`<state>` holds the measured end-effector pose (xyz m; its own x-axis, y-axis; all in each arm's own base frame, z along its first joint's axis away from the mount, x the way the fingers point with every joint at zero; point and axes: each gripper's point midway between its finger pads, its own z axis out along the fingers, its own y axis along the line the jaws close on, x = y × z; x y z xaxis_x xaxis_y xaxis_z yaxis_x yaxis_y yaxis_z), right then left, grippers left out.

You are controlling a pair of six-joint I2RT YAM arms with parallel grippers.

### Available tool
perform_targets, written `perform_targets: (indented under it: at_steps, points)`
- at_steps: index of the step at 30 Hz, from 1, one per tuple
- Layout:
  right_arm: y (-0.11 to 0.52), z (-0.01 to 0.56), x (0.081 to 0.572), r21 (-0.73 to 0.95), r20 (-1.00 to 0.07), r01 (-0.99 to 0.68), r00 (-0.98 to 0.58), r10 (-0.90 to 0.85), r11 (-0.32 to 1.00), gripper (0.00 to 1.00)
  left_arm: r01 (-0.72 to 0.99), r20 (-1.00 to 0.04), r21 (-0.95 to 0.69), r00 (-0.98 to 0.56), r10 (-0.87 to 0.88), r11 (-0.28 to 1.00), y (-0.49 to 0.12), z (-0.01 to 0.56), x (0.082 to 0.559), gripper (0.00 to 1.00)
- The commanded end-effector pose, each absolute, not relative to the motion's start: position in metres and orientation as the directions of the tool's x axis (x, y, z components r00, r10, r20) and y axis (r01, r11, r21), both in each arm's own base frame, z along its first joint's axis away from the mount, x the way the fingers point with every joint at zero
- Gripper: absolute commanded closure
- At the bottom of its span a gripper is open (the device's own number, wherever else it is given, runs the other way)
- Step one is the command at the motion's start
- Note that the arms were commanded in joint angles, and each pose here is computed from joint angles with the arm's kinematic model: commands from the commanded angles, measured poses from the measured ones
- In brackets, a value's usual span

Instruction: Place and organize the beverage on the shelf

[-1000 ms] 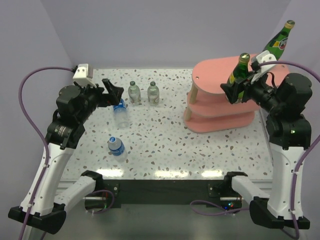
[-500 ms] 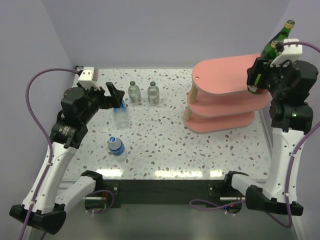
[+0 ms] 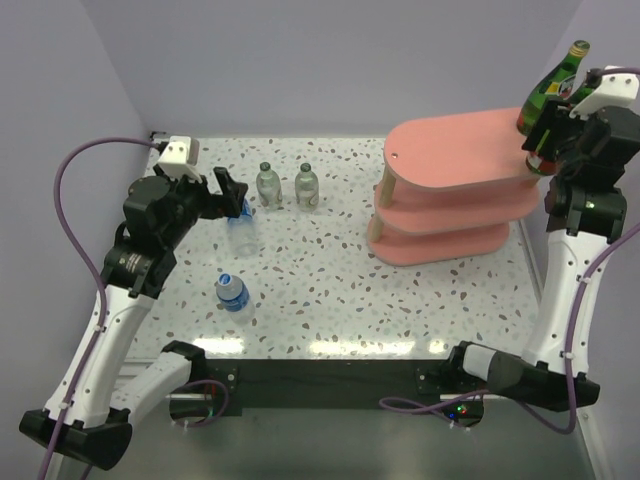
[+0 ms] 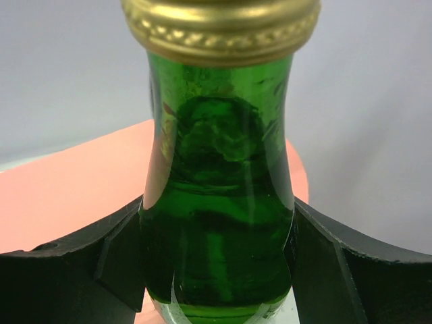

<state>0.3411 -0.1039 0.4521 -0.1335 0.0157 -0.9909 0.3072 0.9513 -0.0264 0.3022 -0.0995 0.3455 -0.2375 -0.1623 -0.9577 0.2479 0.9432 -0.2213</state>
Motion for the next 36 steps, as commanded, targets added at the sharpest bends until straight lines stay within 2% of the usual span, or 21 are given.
perform_targets:
  at_steps: [1, 18, 22, 33, 36]
  points:
    - [-0.121, 0.531, 0.337, 0.002, -0.987, 0.366, 0.152, -0.058, 0.931, 1.00, 0.253, -0.971, -0.197, -0.182, -0.154, 0.947, -0.097, 0.355, 0.304, 0.00]
    - [-0.127, 0.511, 0.375, -0.017, -0.988, 0.289, 0.143, -0.061, 0.957, 1.00, 0.247, -0.968, -0.209, -0.188, -0.164, 0.946, -0.097, 0.354, 0.306, 0.01]
    - [-0.127, 0.503, 0.379, 0.010, -0.990, 0.281, 0.136, -0.029, 0.960, 0.96, 0.247, -0.968, -0.211, -0.189, -0.166, 0.946, -0.097, 0.355, 0.306, 0.00]
    - [-0.134, 0.487, 0.379, -0.002, -0.994, 0.293, 0.103, -0.034, 0.956, 0.76, 0.248, -0.968, -0.212, -0.185, -0.169, 0.945, -0.097, 0.357, 0.306, 0.00]
    - [-0.134, 0.483, 0.377, 0.000, -0.995, 0.293, 0.095, -0.029, 0.956, 0.74, 0.248, -0.968, -0.212, -0.184, -0.169, 0.945, -0.097, 0.358, 0.306, 0.00]
